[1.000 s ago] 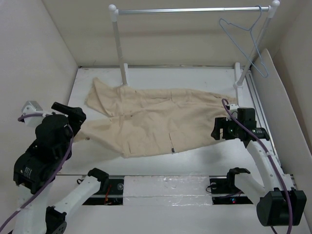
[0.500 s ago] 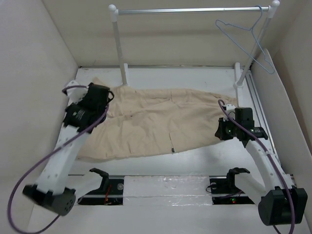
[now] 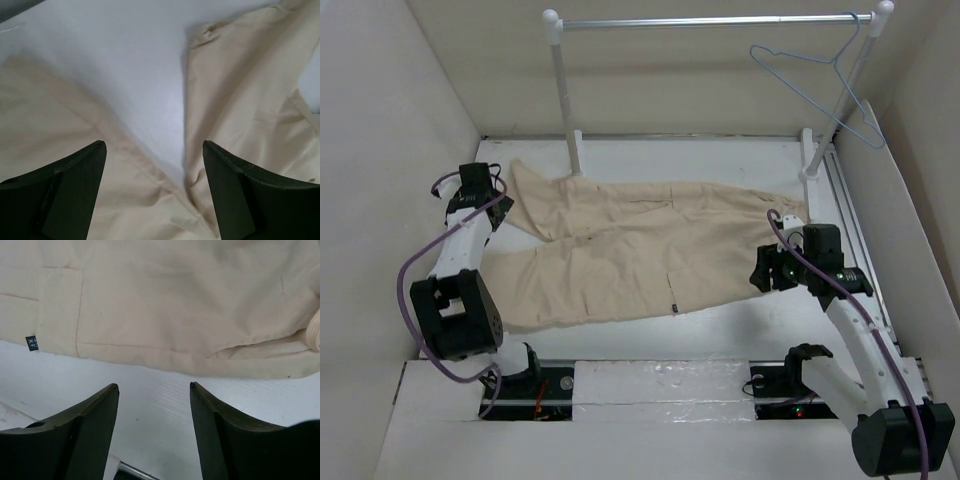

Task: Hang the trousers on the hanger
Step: Flatten out the trousers at the center of the board, then fold the trousers at the center of the board.

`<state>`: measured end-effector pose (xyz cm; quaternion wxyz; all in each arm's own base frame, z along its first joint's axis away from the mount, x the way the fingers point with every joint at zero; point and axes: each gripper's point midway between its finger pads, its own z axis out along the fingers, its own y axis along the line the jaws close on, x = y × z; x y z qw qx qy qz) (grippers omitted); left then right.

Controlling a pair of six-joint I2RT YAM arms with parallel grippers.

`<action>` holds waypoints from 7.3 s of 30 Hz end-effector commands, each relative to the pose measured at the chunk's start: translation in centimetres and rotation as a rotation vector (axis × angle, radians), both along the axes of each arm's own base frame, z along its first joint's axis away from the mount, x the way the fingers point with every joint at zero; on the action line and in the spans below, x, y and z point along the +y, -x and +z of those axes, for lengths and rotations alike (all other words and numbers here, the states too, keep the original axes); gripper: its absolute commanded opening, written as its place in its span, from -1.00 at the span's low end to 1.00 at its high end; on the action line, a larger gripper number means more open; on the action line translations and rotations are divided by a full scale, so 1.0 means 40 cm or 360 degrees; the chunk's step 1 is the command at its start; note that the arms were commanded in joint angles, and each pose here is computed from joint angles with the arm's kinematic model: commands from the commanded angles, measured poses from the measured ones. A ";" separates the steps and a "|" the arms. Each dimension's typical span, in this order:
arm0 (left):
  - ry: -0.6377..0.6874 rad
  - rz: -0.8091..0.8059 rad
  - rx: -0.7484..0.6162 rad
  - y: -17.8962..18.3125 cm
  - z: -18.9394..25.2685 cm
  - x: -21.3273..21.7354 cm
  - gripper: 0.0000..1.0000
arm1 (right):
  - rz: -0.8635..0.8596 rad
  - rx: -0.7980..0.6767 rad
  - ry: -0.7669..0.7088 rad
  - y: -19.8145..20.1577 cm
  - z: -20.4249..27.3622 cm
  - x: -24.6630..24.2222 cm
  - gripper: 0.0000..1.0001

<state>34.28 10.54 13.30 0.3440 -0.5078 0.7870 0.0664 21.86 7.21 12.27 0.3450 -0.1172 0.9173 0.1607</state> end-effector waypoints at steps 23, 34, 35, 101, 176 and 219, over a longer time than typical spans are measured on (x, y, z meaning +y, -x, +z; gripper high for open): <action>-0.0047 0.0348 0.0353 -0.104 -0.194 0.281 -1.00 | -0.0381 0.0011 -0.0074 -0.048 -0.023 -0.074 0.68; -0.0007 0.0138 0.0071 -0.102 -0.070 0.248 0.61 | -0.0512 0.0054 -0.0129 -0.105 -0.044 -0.149 0.95; -0.0009 0.0121 0.0030 -0.106 -0.051 0.243 0.69 | -0.0531 0.0065 -0.0137 -0.102 -0.048 -0.156 1.00; 0.0189 0.0479 0.0034 0.180 -0.159 0.229 0.40 | 0.0157 -0.0046 -0.0054 -0.037 0.003 0.057 0.97; 0.0103 0.0265 -0.0092 0.227 -0.020 0.034 -0.49 | 0.0288 -0.0169 0.0061 -0.064 0.067 0.097 -0.97; -0.0089 0.0371 -0.0153 0.315 0.046 0.106 -1.00 | -0.0515 0.0369 0.0184 -0.001 0.005 -0.118 0.64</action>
